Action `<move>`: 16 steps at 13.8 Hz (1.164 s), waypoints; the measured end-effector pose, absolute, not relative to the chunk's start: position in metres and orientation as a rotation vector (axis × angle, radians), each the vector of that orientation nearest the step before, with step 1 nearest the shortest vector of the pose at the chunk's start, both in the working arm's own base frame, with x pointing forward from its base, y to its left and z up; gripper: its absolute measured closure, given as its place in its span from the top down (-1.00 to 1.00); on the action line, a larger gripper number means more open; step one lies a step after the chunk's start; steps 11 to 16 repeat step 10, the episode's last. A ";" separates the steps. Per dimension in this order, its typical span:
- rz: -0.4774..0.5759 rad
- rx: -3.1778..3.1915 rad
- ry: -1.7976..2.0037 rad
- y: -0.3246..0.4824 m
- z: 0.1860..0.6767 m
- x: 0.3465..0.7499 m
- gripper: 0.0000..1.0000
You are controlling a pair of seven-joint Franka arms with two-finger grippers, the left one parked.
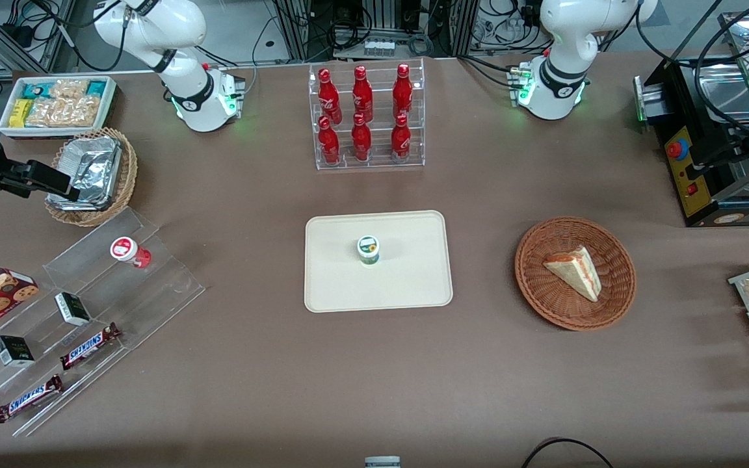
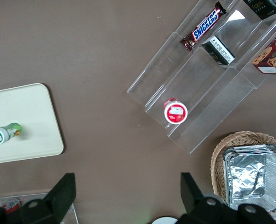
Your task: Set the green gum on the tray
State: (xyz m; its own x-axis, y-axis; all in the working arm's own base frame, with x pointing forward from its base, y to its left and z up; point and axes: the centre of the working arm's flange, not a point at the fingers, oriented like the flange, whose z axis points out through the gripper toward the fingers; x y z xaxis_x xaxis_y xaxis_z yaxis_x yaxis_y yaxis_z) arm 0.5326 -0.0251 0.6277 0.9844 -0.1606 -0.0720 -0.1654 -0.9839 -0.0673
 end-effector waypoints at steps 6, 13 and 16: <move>0.096 -3.078 0.223 -0.019 0.618 0.542 1.00; 0.098 -3.107 0.218 -0.021 0.612 0.547 1.00; 0.098 -3.107 0.218 -0.021 0.612 0.547 1.00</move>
